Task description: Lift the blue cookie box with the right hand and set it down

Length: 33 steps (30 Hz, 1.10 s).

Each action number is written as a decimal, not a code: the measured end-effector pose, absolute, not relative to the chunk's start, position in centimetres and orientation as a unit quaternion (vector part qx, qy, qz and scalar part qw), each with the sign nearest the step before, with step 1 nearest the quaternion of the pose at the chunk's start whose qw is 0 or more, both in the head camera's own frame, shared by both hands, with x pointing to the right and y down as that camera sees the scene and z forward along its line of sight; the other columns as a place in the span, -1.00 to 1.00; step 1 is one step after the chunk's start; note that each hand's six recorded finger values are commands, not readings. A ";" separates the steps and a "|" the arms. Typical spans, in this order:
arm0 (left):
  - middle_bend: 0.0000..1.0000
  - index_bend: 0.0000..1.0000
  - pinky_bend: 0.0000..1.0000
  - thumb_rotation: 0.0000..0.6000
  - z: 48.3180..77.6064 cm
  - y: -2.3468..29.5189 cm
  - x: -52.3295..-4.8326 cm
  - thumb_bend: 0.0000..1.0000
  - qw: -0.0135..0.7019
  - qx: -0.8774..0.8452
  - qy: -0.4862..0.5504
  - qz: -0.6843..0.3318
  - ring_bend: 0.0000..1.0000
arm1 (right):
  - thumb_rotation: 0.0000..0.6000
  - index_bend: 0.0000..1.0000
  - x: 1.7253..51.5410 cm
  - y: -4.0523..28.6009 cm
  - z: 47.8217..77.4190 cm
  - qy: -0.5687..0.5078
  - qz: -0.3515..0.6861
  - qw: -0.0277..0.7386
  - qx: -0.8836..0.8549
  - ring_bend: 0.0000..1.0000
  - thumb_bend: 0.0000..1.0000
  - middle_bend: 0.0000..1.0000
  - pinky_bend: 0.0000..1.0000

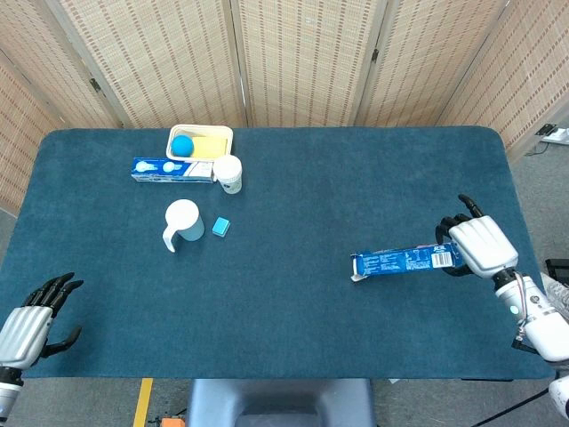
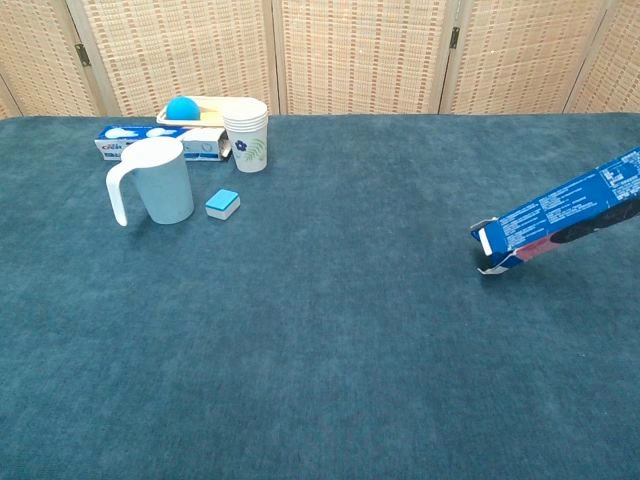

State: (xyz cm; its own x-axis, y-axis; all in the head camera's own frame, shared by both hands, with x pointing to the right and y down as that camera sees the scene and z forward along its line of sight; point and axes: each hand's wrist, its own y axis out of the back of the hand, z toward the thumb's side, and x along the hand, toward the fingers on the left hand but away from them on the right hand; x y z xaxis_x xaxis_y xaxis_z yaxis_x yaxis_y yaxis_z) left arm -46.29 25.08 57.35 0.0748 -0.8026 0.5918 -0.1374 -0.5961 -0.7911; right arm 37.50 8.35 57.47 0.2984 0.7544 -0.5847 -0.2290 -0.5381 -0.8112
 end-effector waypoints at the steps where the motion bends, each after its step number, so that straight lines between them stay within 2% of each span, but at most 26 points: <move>1: -0.83 -0.68 -0.60 1.00 57.5 25.1 -46.3 -0.23 0.282 -0.676 0.346 -0.586 -0.81 | 1.00 0.17 37.4 8.2 57.0 -0.193 0.561 0.441 -0.674 -0.26 -0.74 -0.17 -0.93; 20: -0.83 -0.65 -0.63 1.00 58.0 24.9 -46.0 -0.23 0.279 -0.682 0.341 -0.583 -0.81 | 1.00 0.08 37.0 6.9 48.3 -0.213 0.587 0.428 -0.654 -0.31 -0.74 -0.24 -0.93; 26: -0.83 -0.65 -0.63 1.00 58.2 24.9 -45.9 -0.23 0.278 -0.683 0.338 -0.585 -0.81 | 1.00 0.08 37.1 7.1 46.8 -0.240 0.567 0.416 -0.669 -0.31 -0.74 -0.24 -0.93; 33: -0.83 -0.65 -0.63 1.00 58.2 24.8 -46.1 -0.23 0.274 -0.682 0.341 -0.586 -0.81 | 1.00 0.08 36.3 7.2 46.7 -0.291 0.506 0.381 -0.717 -0.30 -0.74 -0.22 -0.93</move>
State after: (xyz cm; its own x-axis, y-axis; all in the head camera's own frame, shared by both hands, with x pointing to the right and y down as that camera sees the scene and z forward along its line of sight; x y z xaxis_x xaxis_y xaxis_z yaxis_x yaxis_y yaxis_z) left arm -46.08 24.80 58.19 0.0804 -0.7860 0.6130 -0.1439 -0.6177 -0.7732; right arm 36.31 7.18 46.69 0.3183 0.8021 -0.5053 0.0313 -0.5416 -0.8400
